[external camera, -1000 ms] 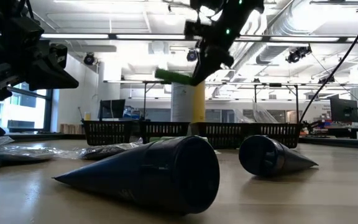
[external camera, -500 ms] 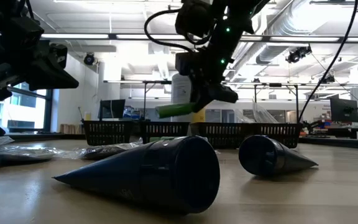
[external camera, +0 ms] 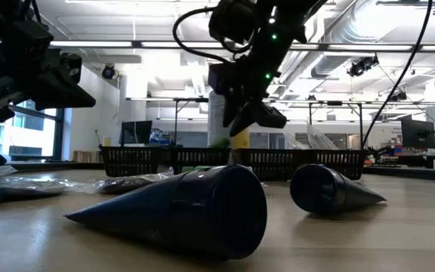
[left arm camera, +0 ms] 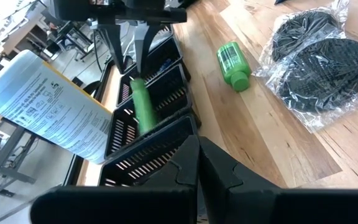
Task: Pick & Place Travel size toiletries
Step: Put the right shampoo into the middle left black bin, then put the middle hairbrush into the left black bin
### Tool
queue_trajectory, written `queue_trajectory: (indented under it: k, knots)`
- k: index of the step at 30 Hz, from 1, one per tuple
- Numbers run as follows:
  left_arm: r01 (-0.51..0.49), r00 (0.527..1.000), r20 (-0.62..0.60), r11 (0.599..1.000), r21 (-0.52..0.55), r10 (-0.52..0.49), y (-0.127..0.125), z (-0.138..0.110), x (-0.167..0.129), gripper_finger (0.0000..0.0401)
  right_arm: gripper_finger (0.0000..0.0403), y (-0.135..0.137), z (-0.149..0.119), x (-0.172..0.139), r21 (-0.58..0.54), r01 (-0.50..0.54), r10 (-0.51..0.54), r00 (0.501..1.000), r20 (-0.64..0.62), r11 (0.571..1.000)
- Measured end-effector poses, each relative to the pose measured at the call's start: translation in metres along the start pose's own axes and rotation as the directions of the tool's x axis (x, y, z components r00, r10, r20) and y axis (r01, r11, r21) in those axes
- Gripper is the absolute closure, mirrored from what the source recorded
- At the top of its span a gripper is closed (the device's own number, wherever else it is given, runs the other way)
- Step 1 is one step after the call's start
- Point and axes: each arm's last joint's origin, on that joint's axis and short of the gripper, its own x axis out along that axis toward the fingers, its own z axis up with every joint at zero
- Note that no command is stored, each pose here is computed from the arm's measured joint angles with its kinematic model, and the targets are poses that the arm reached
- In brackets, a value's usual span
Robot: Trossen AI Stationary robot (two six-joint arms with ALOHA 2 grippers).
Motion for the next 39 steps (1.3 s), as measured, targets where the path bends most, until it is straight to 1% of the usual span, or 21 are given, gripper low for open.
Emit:
queue_trajectory:
  k: [5,8,11,14,18,22,27,29,33,36,39]
  knots:
    - [0.0,1.0,0.0,1.0,0.0,0.0,0.0,0.0,0.0,0.04,0.0247,-0.001,-0.001,-0.001,0.007,0.062,-0.062,0.996,-0.058,0.998]
    - [0.0,1.0,0.0,1.0,0.0,0.0,0.0,0.0,0.0,0.04,0.0246,-0.003,0.001,-0.009,0.035,0.123,-0.119,0.989,-0.082,0.992]
    - [0.0,1.0,0.0,1.0,0.0,0.0,0.0,0.0,0.0,0.04,0.0262,-0.004,0.003,-0.018,0.083,0.127,-0.123,0.991,-0.051,0.988]
    - [0.0,1.0,0.0,1.0,0.0,0.0,0.0,0.0,0.0,0.04,0.029,-0.004,0.008,-0.027,0.145,0.106,-0.108,0.994,0.007,0.984]
    - [0.0,1.0,0.0,1.0,0.0,0.0,0.0,0.0,0.0,0.04,0.034,-0.005,0.009,-0.041,0.241,0.045,-0.066,0.995,0.08,0.969]
    - [0.001,1.0,0.0,1.0,0.0,-0.001,0.0,0.0,0.0,0.04,0.039,-0.005,0.01,-0.055,0.338,-0.062,0.001,0.984,0.179,0.939]
    - [0.001,1.0,0.0,1.0,0.0,-0.001,0.0,0.0,0.0,0.04,0.04,-0.008,0.011,-0.071,0.413,-0.23,0.095,0.942,0.322,0.881]
    - [0.001,1.0,0.0,1.0,0.0,-0.001,0.0,0.0,0.0,0.04,0.04,-0.006,0.01,-0.073,0.424,-0.276,0.126,0.929,0.348,0.863]
    - [0.001,1.0,0.0,1.0,0.0,-0.001,0.0,0.0,0.0,0.04,0.04,0.007,0.01,-0.067,0.446,-0.298,0.14,0.925,0.353,0.844]
    - [0.001,1.0,0.0,1.0,0.0,-0.001,0.0,0.0,0.0,0.04,0.04,0.02,0.008,-0.059,0.462,-0.305,0.129,0.918,0.374,0.833]
    - [0.001,1.0,0.0,1.0,0.0,-0.001,0.0,0.0,0.0,0.04,0.04,0.033,0.007,-0.053,0.491,-0.317,0.115,0.91,0.397,0.811]
